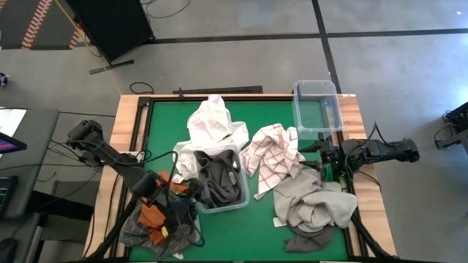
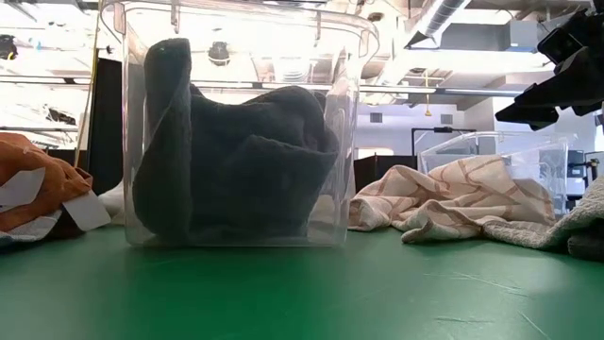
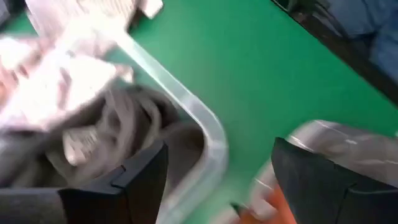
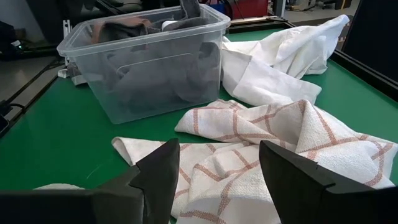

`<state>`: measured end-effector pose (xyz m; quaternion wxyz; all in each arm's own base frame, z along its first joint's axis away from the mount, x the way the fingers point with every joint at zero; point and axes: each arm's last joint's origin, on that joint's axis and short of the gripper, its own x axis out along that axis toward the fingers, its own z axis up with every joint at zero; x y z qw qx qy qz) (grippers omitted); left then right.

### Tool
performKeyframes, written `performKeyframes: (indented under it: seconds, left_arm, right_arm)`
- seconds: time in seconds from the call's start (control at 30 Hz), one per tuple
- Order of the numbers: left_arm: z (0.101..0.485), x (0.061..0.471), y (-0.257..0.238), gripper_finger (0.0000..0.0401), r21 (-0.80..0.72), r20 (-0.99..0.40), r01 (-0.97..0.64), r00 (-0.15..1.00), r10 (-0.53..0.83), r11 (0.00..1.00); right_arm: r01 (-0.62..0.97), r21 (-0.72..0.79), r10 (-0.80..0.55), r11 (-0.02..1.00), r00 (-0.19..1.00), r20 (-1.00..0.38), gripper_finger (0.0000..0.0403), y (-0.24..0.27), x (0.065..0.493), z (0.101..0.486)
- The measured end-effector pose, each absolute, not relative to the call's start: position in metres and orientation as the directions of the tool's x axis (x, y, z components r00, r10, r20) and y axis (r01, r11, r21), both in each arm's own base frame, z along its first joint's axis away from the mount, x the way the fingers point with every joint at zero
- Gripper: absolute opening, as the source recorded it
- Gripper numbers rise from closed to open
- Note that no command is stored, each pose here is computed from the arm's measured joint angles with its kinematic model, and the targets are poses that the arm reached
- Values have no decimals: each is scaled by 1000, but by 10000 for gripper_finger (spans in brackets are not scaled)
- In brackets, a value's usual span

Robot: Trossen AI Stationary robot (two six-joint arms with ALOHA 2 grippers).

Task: Sort towels by color in basket
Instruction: Put the orange towel into the bottom transparent bin

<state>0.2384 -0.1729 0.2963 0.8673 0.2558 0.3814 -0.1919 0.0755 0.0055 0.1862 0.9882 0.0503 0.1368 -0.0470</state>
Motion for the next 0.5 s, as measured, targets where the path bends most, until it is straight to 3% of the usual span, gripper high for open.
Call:
performKeyframes:
  seconds: [0.23, 0.5]
  left_arm:
    - [290, 203, -189, 269, 122, -868, 431, 482, -114, 894]
    - [238, 164, -196, 269, 35, -951, 224, 307, -37, 974]
  right_arm:
    - [107, 86, -79, 991, 958, -275, 249, 5, 76, 186]
    - [106, 86, -79, 991, 958, -275, 249, 5, 76, 186]
